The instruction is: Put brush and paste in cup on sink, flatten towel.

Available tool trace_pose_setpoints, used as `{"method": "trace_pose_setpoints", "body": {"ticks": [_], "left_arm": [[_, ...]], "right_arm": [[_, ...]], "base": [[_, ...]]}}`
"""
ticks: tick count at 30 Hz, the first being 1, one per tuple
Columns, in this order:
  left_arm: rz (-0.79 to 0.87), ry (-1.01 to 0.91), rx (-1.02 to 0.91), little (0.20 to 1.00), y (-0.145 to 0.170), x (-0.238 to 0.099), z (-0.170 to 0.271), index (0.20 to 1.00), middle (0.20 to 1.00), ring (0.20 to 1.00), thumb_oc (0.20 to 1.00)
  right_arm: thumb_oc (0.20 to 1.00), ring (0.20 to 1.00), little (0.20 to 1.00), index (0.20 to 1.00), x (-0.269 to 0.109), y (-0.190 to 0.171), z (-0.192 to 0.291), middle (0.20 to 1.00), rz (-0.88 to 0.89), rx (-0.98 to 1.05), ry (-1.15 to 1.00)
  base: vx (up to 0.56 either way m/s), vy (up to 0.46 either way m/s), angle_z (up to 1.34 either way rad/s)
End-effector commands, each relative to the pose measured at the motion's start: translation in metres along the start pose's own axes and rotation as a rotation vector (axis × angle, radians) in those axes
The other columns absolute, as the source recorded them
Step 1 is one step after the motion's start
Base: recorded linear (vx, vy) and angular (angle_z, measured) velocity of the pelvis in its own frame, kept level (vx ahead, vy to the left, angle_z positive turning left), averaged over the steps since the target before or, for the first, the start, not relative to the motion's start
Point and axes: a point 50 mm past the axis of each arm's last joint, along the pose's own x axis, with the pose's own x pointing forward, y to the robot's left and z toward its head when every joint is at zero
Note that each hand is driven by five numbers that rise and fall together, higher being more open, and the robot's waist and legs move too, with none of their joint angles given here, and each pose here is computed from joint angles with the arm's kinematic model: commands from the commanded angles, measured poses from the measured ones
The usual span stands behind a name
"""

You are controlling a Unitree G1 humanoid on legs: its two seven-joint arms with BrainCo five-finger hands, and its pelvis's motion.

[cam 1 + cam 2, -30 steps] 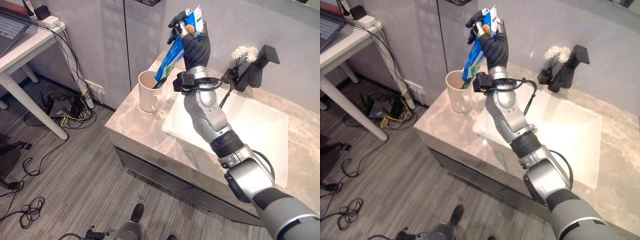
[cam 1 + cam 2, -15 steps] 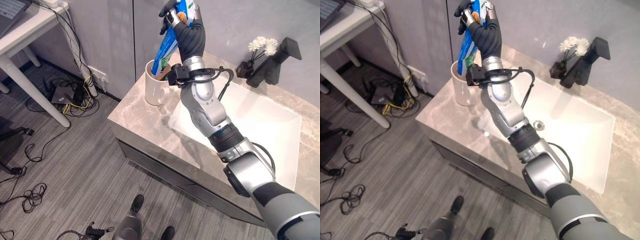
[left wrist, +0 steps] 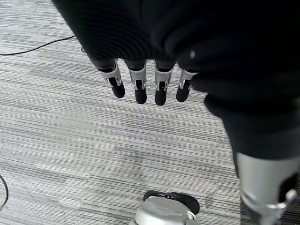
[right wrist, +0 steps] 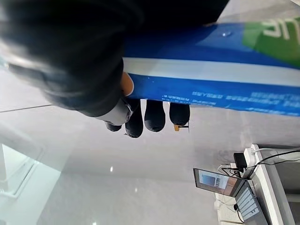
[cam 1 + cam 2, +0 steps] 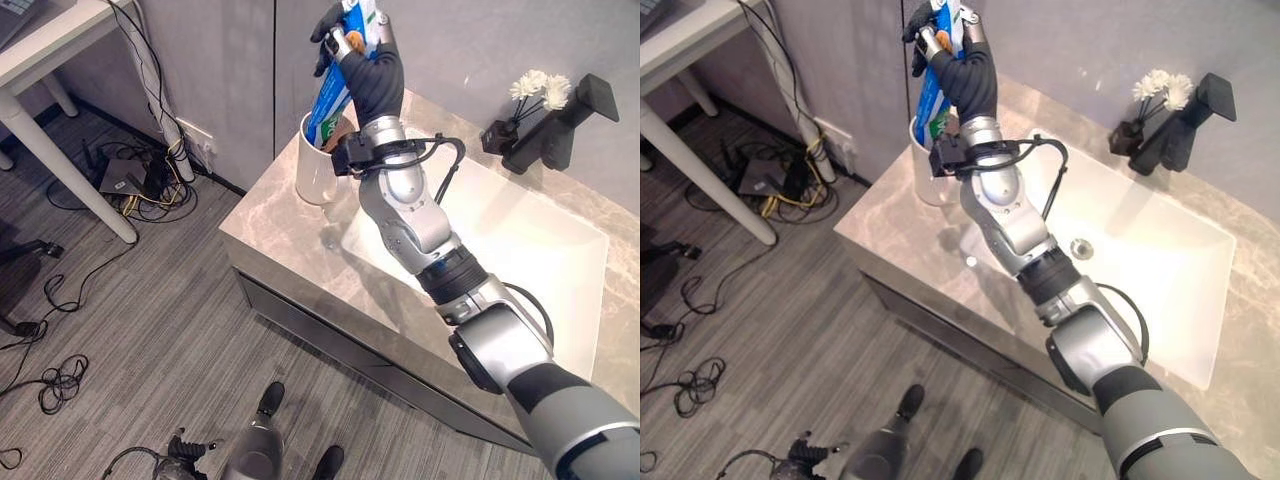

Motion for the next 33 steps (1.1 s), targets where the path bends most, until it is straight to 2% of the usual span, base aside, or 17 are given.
{"method": "trace_pose_setpoints", "body": {"ticks": [1, 8, 9, 10, 24, 33], "left_arm": [[0.028, 0.042, 0.070, 1.000, 0.005, -0.001, -0.014, 1.000, 1.000, 1.000, 1.000], [0.012, 0.044, 0.067, 1.000, 0.000, -0.003, -0.016, 1.000, 1.000, 1.000, 1.000], [0.013, 0.045, 0.068, 1.000, 0.000, -0.003, -0.016, 1.000, 1.000, 1.000, 1.000], [0.013, 0.049, 0.070, 1.000, 0.000, -0.003, -0.017, 1.000, 1.000, 1.000, 1.000], [0.024, 0.098, 0.084, 1.000, 0.003, -0.003, -0.027, 1.000, 1.000, 1.000, 1.000], [0.014, 0.063, 0.123, 1.000, 0.001, -0.001, -0.017, 1.000, 1.000, 1.000, 1.000]], "right_arm": [[0.200, 0.200, 0.200, 0.200, 0.009, 0.010, 0.029, 0.200, 0.062, -0.021, -0.141], [0.200, 0.200, 0.200, 0.200, 0.003, 0.012, 0.015, 0.200, 0.088, -0.032, -0.086], [0.514, 0.514, 0.514, 0.514, 0.003, 0.014, 0.014, 0.514, 0.099, -0.040, -0.084], [1.000, 1.000, 1.000, 1.000, 0.003, 0.014, 0.014, 1.000, 0.105, -0.057, -0.081], [1.000, 1.000, 1.000, 1.000, 0.007, 0.014, 0.021, 1.000, 0.070, -0.081, -0.117], [1.000, 1.000, 1.000, 1.000, 0.021, 0.002, 0.064, 1.000, -0.024, -0.198, -0.305]], "base": [[0.00, 0.000, 0.00], [0.00, 0.000, 0.00], [0.00, 0.000, 0.00], [0.00, 0.000, 0.00], [0.00, 0.000, 0.00], [0.01, 0.003, -0.05]]}}
